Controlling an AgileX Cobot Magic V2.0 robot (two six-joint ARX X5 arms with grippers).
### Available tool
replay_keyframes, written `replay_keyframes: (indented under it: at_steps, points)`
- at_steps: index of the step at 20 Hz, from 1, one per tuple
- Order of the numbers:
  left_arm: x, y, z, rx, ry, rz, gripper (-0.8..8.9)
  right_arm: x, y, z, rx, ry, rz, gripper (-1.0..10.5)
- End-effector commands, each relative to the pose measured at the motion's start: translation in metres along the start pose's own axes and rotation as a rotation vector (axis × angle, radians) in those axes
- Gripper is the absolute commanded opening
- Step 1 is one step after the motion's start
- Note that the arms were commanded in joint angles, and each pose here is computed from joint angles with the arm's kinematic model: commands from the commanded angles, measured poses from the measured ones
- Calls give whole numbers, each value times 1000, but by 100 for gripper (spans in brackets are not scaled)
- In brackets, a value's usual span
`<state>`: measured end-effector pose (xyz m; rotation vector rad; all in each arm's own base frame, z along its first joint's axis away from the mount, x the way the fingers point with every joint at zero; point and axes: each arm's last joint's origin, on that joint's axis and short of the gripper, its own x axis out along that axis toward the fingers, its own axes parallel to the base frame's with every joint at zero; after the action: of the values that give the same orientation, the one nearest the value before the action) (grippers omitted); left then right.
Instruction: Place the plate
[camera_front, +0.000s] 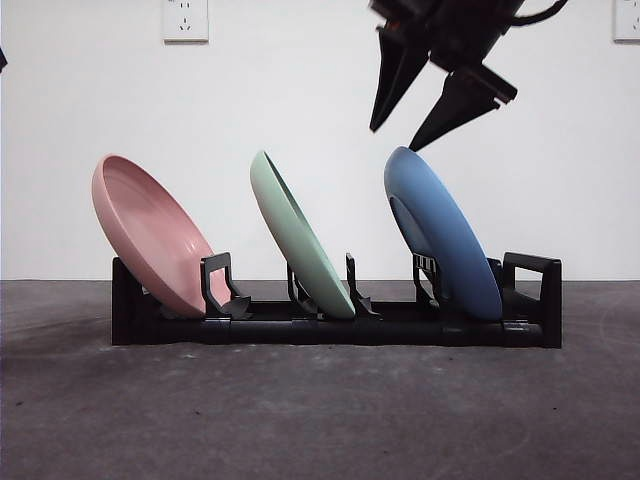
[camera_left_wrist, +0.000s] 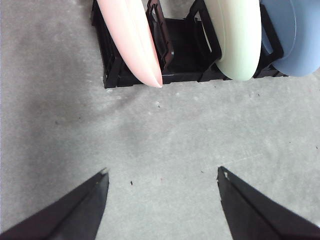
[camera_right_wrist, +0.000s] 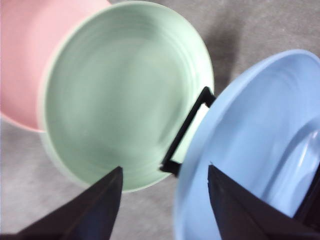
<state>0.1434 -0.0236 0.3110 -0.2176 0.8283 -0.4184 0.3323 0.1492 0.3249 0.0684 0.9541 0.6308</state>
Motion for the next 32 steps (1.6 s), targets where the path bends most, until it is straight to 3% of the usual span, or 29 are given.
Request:
replay_keyframes:
  at_steps: [1,4,8,14,19,27,32]
  points:
    - [-3,-2,5,8,-18,-9,348,11,0,5,-16,4,-19,241]
    - [-3,-2,5,8,-18,-9,348,16,-2,5,-16,8,-21,184]
    - [-3,-2,5,8,-18,-9,348,17,-2,5,-17,6,-24,24]
    - [-3,-2,5,8,-18,-9,348,9,1,8,-2,-9,-8,15]
    - [-3,-2,5,8,-18,-9,348,-35,20,17,-20,-79,87,15]
    - [-3,-2,5,9,-18,-9,348,-127,58,5,-139,-226,125,15]
    - [-3,-2,5,10,-19,-9,348,-159,77,-36,-224,-340,38,15]
